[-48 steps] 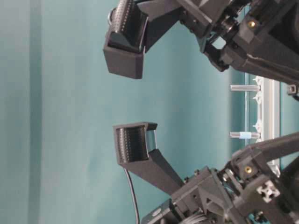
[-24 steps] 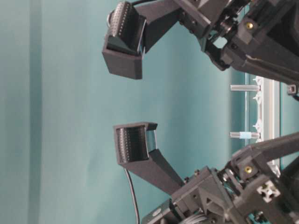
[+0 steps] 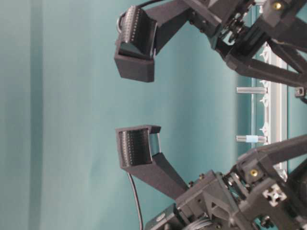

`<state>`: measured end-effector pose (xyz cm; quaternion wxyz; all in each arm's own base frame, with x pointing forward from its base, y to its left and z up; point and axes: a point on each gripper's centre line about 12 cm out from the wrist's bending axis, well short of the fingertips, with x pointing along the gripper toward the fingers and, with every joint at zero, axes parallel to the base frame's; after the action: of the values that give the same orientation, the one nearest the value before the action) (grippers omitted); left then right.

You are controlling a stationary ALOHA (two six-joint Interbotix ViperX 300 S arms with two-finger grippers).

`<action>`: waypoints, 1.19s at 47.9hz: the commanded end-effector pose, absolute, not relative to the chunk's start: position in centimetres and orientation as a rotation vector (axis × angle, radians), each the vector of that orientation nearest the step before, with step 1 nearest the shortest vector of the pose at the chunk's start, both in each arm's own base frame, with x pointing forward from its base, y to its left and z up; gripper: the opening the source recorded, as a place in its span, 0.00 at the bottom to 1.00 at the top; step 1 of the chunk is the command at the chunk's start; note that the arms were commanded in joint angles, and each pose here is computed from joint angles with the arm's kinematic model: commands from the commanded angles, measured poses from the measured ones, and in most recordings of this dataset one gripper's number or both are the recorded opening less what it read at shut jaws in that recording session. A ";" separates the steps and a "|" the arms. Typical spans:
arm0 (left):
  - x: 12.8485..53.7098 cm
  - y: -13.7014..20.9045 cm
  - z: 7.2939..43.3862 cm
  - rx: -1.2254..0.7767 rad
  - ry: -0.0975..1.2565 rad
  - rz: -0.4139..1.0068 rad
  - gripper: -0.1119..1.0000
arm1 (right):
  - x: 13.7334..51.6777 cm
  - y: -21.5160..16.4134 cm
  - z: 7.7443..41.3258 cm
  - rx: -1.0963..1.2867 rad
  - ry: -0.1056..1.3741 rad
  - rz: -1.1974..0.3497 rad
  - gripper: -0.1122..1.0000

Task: Insert the wire through the string loop located in the center.
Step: 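Open the right gripper to release the cable, then pull the cable leftward through the loop with the left gripper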

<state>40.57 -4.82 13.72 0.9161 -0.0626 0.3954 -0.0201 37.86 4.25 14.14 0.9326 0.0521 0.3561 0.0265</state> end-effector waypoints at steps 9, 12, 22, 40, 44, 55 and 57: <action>40.9 -4.7 15.0 -0.134 0.774 -0.041 0.28 | 38.2 4.3 16.3 0.112 0.671 0.059 0.85; 40.9 -4.7 15.0 -0.134 0.775 -0.041 0.28 | 38.1 4.2 16.6 0.111 0.666 0.058 0.85; 40.6 -4.7 14.8 -0.132 0.784 -0.041 0.28 | 37.1 4.0 17.8 0.104 0.705 0.042 0.85; 37.4 -4.3 15.4 -0.136 0.794 -0.038 0.28 | 35.1 3.6 18.5 0.098 0.753 0.025 0.85; 36.7 -4.3 15.9 -0.136 0.791 -0.039 0.28 | 34.7 3.6 18.4 0.098 0.756 0.025 0.85; 34.7 -4.1 16.3 -0.136 0.826 -0.038 0.28 | 34.5 3.6 18.5 0.113 0.755 0.020 0.85; 34.4 -4.0 16.2 -0.135 0.831 -0.037 0.28 | 34.5 3.6 18.5 0.119 0.755 0.017 0.85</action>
<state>34.61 -4.16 15.12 0.9072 -0.0612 0.4157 -0.0193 34.39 3.53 17.42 0.9219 0.0531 0.3838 0.0074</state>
